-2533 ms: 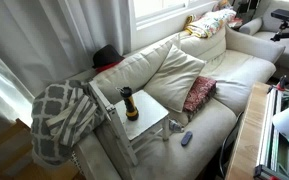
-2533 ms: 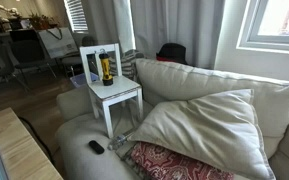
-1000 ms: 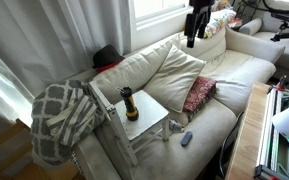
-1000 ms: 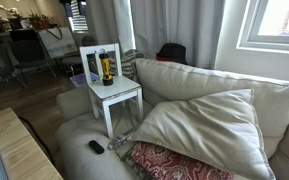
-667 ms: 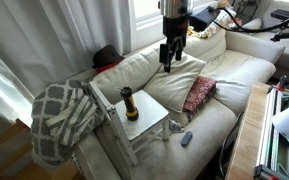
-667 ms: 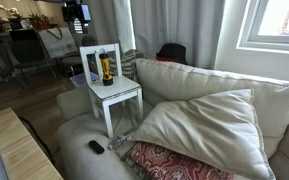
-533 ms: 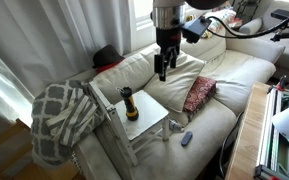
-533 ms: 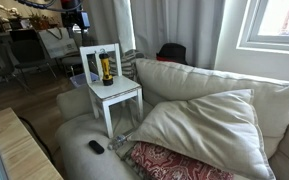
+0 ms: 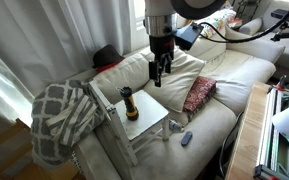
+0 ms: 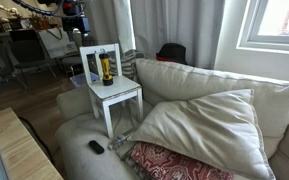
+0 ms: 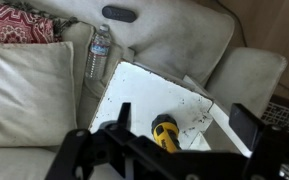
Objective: Put the flashlight on it's side then put the bottle onto the chair
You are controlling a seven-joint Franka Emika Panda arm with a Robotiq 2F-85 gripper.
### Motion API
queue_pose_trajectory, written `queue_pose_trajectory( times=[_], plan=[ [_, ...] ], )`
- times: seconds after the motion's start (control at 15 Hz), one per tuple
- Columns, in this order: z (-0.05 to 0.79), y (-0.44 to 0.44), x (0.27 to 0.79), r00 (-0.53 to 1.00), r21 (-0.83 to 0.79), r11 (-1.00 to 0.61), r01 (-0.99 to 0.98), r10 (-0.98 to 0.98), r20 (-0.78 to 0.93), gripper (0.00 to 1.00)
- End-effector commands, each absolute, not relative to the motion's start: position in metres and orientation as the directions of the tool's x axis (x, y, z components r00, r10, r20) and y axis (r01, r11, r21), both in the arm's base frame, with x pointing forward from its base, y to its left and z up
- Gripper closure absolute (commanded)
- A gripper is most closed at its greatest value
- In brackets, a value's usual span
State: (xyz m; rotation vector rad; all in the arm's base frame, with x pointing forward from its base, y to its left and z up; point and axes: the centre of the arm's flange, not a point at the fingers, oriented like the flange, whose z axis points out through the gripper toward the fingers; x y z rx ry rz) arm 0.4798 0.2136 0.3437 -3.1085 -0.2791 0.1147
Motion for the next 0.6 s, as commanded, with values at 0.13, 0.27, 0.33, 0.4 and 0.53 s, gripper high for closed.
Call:
queue_pose_trajectory(
  times=[0.13,0.27,0.33,0.4,0.53],
  plan=[
    [0.315,0.232,0.484,0.976,-0.062,-0.976,0.209,0.212,-0.041,0.00],
    [0.300,0.241,0.492,0.974,-0.061,-0.977,0.205,0.198,0.107,0.00],
    [0.292,0.244,0.496,0.967,-0.062,-0.976,0.210,0.199,0.157,0.00],
    [0.287,0.249,0.499,0.960,-0.075,-0.973,0.216,0.198,0.199,0.00],
    [0.269,0.251,0.502,0.944,-0.088,-0.967,0.238,0.209,0.253,0.00]
  ],
)
